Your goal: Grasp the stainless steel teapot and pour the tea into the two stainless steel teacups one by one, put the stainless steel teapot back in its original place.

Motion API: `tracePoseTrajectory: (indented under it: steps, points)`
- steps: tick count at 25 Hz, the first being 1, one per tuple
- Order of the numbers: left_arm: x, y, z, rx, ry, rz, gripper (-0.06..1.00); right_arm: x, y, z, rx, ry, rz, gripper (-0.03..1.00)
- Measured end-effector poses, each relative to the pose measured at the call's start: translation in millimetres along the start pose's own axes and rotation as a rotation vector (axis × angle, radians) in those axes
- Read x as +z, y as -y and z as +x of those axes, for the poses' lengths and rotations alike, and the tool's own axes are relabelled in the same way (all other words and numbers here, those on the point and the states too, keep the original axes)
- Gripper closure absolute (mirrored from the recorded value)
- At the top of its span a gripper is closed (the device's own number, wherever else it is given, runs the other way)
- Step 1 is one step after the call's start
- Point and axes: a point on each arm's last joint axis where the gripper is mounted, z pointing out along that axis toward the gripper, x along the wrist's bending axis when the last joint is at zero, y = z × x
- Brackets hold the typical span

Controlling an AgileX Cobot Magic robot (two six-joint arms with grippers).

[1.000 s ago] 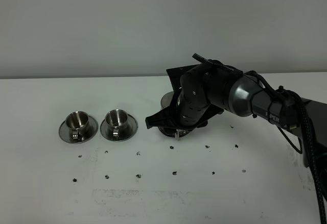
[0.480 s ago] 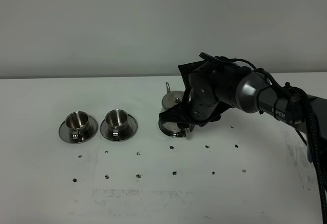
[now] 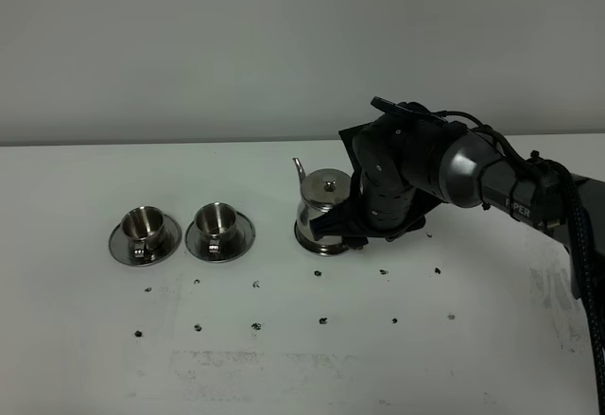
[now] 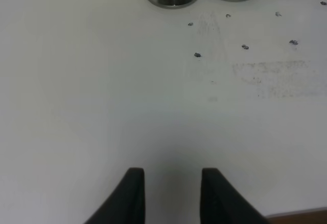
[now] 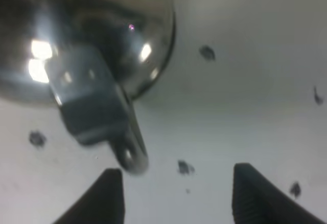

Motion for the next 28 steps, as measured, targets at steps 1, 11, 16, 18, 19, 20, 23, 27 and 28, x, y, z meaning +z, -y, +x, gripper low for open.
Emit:
tracePoseTrajectory:
  steps: [1, 11, 16, 18, 19, 20, 23, 27, 28]
  points:
    - [0.0, 0.0, 0.0, 0.0, 0.0, 0.0, 0.66, -3.5, 0.7, -0.6, -0.003, 0.0, 0.009, 0.51]
    - [0.0, 0.0, 0.0, 0.0, 0.0, 0.0, 0.66, -85.2, -8.1, 11.0, -0.318, -0.091, -0.129, 0.51]
    - [0.0, 0.0, 0.0, 0.0, 0.0, 0.0, 0.66, -86.1, -17.7, 9.6, -0.35, -0.091, -0.133, 0.51]
    - [0.0, 0.0, 0.0, 0.0, 0.0, 0.0, 0.66, -81.1, -23.0, 8.5, -0.345, -0.087, -0.107, 0.51]
    - [0.0, 0.0, 0.0, 0.0, 0.0, 0.0, 0.66, -76.7, -26.1, 7.7, -0.34, -0.083, -0.089, 0.51]
    - [0.0, 0.0, 0.0, 0.0, 0.0, 0.0, 0.66, -71.4, -28.3, 6.6, -0.334, -0.08, -0.066, 0.51]
    - [0.0, 0.0, 0.0, 0.0, 0.0, 0.0, 0.66, -59.2, -36.7, 4.9, -0.321, -0.072, -0.029, 0.51]
    - [0.0, 0.0, 0.0, 0.0, 0.0, 0.0, 0.66, -54.9, -43.5, 7.5, -0.315, -0.079, -0.035, 0.51]
    - [0.0, 0.0, 0.0, 0.0, 0.0, 0.0, 0.66, -54.9, -44.2, 8.0, -0.313, -0.082, -0.037, 0.51]
